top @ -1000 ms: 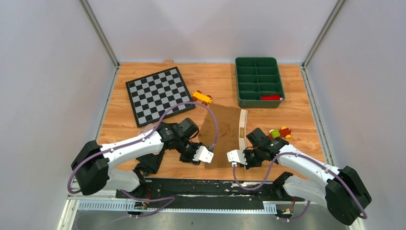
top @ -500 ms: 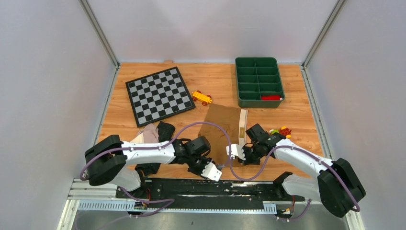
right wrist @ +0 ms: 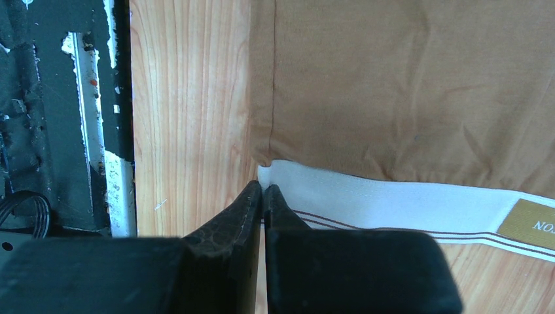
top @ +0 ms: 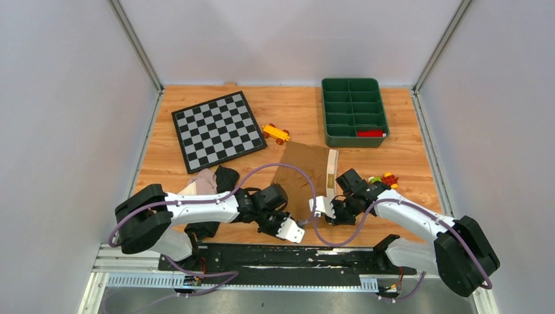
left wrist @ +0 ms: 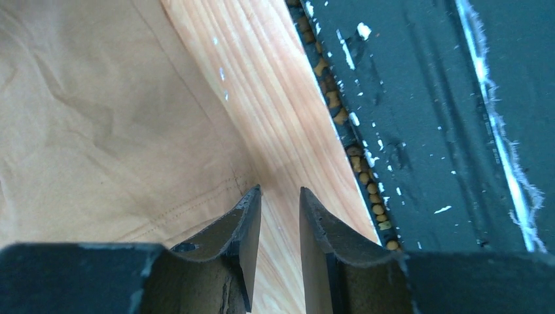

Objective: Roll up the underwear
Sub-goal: Fold the underwear at the center of the board.

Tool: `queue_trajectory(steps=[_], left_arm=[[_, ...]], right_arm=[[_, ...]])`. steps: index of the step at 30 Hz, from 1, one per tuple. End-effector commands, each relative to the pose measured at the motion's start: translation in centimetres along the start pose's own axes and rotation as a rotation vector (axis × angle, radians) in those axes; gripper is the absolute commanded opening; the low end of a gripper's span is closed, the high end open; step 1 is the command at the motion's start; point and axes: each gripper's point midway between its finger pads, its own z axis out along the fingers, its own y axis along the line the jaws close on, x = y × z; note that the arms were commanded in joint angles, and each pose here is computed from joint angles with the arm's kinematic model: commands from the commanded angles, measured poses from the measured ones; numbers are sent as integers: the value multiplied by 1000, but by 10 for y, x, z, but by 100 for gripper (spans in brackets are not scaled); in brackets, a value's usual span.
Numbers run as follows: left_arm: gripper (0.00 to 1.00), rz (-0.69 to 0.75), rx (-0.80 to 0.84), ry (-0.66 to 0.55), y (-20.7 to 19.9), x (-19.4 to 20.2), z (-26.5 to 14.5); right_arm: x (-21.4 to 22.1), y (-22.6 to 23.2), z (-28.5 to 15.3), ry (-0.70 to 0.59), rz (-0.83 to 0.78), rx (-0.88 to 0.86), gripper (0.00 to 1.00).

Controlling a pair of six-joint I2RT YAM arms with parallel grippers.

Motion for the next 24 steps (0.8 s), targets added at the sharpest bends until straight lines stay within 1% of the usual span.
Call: queue_trajectory(steps=[1,6,9,11,19,24], left_arm=[[35,3,41,-105,-1,-33,-12],[36,-8,4,-110,8,-36,-10],[40,-21,-57,-77,18,-27,-5],[42,-6,-57,-55,18,-20,-2],[41,-14,-48,-44,15,-15,3],[40,8,-55,-16,15,-13,7]], right_arm=[[-4,2,1,-21,14,-14,3],[-4,2,1,-22,16,-13,3],[-4,2,1,-22,16,-13,3],[-4,1,1,-22,16,-10,3],[-4,1,1,-22,15,-9,3],[-4,1,1,-22,16,-10,3]])
